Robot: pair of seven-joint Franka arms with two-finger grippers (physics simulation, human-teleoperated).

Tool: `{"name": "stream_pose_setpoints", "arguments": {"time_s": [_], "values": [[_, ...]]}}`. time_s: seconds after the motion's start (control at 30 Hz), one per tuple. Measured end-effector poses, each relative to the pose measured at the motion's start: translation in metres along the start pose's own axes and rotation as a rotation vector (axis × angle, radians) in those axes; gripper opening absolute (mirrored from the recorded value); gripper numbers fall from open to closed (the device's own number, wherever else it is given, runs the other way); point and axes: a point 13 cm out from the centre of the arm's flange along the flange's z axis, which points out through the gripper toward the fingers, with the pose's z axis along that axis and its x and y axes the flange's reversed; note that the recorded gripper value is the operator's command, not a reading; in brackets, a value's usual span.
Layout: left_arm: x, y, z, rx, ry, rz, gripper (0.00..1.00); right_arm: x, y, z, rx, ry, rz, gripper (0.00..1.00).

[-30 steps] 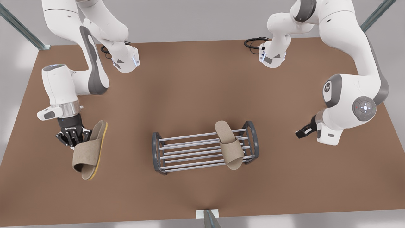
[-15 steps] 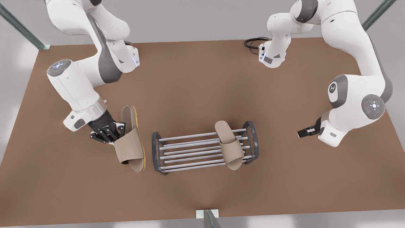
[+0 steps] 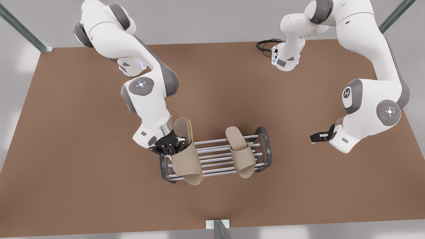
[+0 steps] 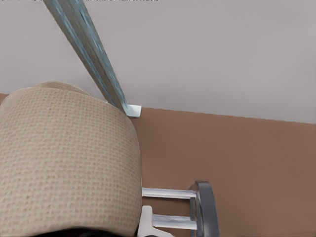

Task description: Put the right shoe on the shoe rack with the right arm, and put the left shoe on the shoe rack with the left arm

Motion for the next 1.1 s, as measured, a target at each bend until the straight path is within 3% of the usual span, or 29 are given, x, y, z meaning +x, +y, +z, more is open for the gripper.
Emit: {"name": "stream_pose_setpoints", "arguments": {"time_s": [0.57,1.1], "values": [[0.000,-0.004,0.001,-0.003,0.000,0.065,1.00,0.029,0.061,0.063,0.045,-0.035,0.156,0.21],[0.000,-0.006,0.004,-0.005,0.001,0.091,1.00,0.075,0.064,0.120,0.034,-0.042,0.027,0.21]]}}
